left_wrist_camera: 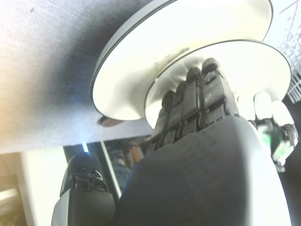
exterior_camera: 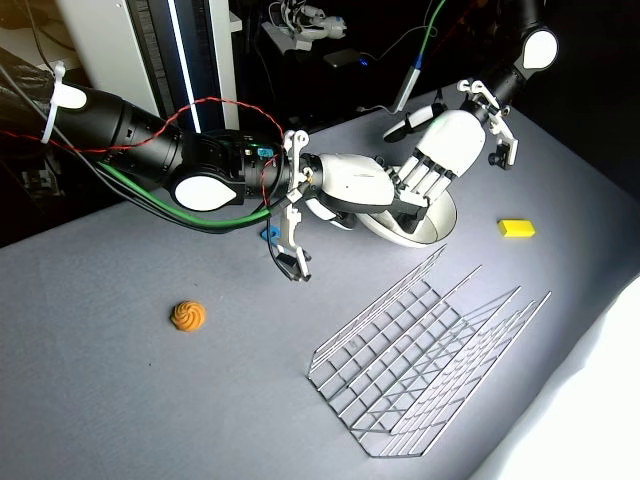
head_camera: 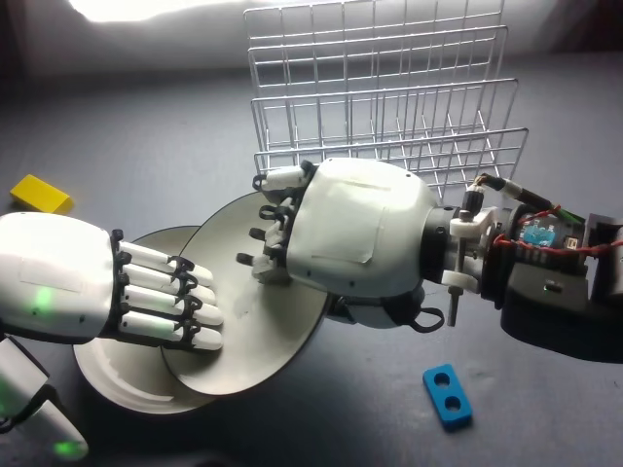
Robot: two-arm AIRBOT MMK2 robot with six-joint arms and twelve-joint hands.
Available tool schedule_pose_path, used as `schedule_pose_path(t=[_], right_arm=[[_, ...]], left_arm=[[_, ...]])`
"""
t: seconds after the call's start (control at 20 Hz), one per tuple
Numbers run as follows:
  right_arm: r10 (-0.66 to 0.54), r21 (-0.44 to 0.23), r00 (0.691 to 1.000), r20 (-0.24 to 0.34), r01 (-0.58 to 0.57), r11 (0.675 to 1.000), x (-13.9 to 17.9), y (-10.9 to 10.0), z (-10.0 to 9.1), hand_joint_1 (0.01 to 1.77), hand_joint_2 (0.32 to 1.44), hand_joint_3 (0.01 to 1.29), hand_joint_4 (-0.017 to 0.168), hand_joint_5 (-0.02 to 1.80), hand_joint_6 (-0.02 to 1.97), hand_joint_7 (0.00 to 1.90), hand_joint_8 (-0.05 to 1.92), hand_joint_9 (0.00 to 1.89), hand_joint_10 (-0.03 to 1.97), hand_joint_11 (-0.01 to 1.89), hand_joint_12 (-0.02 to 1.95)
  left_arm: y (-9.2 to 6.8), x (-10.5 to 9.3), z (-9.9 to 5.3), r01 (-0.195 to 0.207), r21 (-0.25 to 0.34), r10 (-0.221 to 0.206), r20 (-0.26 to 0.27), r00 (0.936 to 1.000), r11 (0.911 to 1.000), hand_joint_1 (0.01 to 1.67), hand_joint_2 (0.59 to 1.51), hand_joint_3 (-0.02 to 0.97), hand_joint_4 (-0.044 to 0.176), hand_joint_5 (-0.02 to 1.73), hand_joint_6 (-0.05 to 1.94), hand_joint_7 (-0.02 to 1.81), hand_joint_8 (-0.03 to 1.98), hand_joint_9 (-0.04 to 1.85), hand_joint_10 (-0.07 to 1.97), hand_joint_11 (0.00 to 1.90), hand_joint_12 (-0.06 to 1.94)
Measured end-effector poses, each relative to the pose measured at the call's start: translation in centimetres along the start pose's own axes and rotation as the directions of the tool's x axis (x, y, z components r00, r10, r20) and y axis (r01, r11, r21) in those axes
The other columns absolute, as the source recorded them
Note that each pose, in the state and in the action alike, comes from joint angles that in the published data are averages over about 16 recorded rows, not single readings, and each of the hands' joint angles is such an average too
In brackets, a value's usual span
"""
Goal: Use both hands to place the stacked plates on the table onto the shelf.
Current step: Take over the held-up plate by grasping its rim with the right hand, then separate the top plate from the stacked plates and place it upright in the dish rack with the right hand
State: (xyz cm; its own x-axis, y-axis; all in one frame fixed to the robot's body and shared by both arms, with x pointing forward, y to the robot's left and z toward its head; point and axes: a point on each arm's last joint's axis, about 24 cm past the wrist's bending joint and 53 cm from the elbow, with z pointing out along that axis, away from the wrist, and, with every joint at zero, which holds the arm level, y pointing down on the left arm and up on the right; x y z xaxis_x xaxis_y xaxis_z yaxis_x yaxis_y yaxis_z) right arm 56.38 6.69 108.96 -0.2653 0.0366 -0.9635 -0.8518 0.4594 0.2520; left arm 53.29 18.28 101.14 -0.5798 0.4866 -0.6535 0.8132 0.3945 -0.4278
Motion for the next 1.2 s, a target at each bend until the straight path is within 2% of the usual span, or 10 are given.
schedule_pose_path(t=[0.3, 0.55, 1.0, 1.2], right_arm=[[-0.005, -0.009, 1.0, 0.025, 0.005, 1.0, -0.4, 0.1, 0.2, 1.11, 1.0, 0.02, 0.009, 0.84, 0.61, 0.96, 0.42, 1.08, 0.08, 0.61, 1.08], [-0.004, -0.015, 0.999, 0.045, 0.005, 1.0, -0.7, 0.3, 0.2, 1.12, 0.97, 0.02, 0.008, 0.91, 0.79, 1.03, 0.65, 1.21, 0.07, 0.74, 1.06], [0.003, -0.025, 0.997, 0.077, -0.001, 1.0, -2.0, 0.8, -0.4, 1.13, 0.95, 0.01, 0.002, 1.0, 0.64, 1.11, 0.74, 1.3, 0.07, 0.78, 1.12], [0.003, -0.03, 0.996, 0.094, 0.0, 1.0, -3.3, 1.2, -1.0, 1.14, 0.95, 0.01, 0.001, 1.02, 0.65, 1.12, 0.76, 1.31, 0.08, 0.79, 1.12]], left_arm=[[0.0, -0.6, -0.3, -0.003, -0.001, 0.003, 0.012, 0.9999, 1.0, 0.02, 1.057, 0.014, -0.004, 0.0, -0.01, 0.0, -0.01, 0.02, 0.0, 0.01, 0.01], [0.1, -2.1, -1.2, -0.002, -0.008, 0.002, 0.048, 0.9988, 1.0, 0.02, 1.056, 0.011, -0.004, 0.0, 0.0, 0.01, -0.01, 0.02, 0.0, 0.01, 0.01], [0.3, -5.1, -4.6, 0.007, -0.038, -0.002, 0.129, 0.9917, 0.9992, 0.02, 1.061, 0.012, 0.0, 0.02, 0.02, 0.02, -0.01, 0.02, 0.0, 0.01, 0.01], [0.6, -5.8, -6.5, 0.017, -0.061, -0.008, 0.154, 0.9881, 0.998, 0.02, 1.06, 0.012, 0.0, 0.02, 0.02, 0.01, -0.01, 0.02, 0.0, 0.01, 0.0]])
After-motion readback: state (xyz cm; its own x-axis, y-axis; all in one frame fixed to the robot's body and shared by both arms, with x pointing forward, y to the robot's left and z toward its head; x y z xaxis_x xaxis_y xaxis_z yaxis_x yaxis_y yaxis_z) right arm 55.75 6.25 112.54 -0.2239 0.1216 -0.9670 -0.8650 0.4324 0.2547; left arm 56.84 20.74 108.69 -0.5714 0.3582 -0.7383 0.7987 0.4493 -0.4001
